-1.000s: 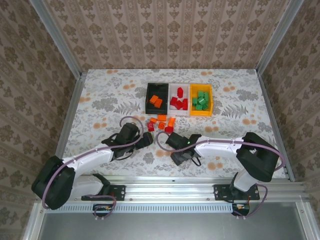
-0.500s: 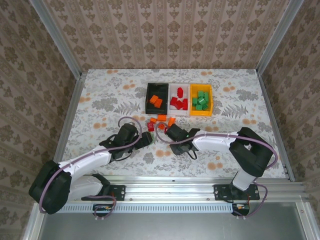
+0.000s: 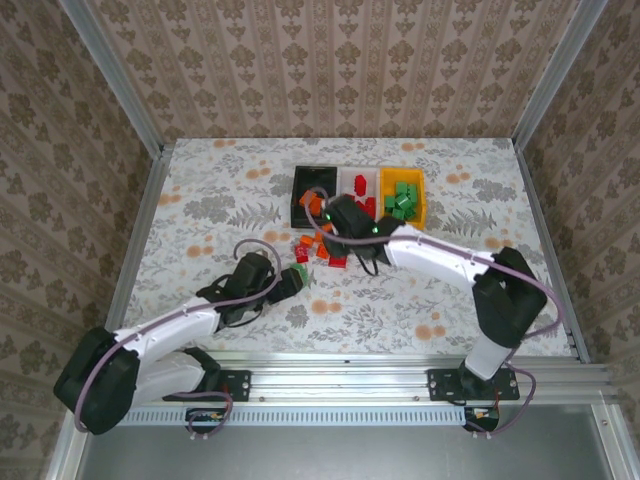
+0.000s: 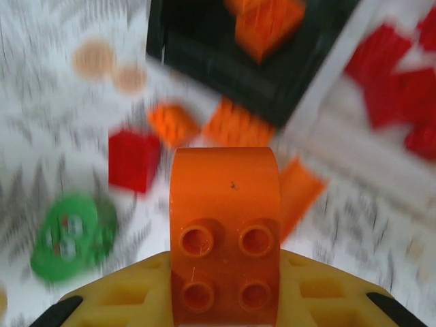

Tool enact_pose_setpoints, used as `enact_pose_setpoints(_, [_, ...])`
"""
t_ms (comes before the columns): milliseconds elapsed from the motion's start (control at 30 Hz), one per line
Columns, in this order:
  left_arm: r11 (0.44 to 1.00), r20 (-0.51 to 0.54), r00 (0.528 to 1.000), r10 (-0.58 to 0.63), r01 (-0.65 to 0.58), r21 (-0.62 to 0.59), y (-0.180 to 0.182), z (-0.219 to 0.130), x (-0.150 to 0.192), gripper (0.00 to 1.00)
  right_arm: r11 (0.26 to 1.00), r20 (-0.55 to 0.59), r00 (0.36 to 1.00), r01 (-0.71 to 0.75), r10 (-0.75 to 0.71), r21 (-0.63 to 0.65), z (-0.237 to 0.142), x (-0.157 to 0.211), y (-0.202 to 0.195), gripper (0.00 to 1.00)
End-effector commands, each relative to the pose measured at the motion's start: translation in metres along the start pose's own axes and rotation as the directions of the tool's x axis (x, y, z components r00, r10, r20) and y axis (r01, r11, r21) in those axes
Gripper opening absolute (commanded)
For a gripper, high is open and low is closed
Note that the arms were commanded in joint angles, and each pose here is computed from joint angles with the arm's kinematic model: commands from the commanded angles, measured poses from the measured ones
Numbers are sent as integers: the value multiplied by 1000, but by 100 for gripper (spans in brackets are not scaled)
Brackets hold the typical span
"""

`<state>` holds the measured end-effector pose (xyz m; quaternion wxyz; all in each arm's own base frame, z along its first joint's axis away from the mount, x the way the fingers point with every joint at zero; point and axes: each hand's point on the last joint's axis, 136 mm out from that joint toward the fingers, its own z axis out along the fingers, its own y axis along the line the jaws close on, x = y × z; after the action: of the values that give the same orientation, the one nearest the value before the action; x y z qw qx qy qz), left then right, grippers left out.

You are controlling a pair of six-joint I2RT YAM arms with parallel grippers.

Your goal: Sort the legos into containers by color

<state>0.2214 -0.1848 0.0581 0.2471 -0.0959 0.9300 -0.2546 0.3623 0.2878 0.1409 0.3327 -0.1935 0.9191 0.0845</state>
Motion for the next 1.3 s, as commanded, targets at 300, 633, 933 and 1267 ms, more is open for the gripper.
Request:
enact_pose_setpoints(300, [1000, 32, 999, -11, 12, -11, 16, -30, 8, 97, 992, 29, 996, 79, -82, 98, 82, -83, -22, 29])
enact_pose_setpoints(633, [1000, 60, 998, -14, 14, -5, 17, -35, 4, 98, 988, -5, 993, 114, -114, 107, 115, -93, -19, 41])
enact_pose_setpoints(933, [1000, 63, 998, -9, 10, -6, 15, -37, 1, 98, 989, 68, 991, 104, -112, 105, 79, -118, -16, 58])
enact_pose_setpoints(1267, [999, 48, 998, 32, -30, -37, 5, -25, -8, 98, 997, 70, 997, -20, 15, 73, 10, -46, -8, 55])
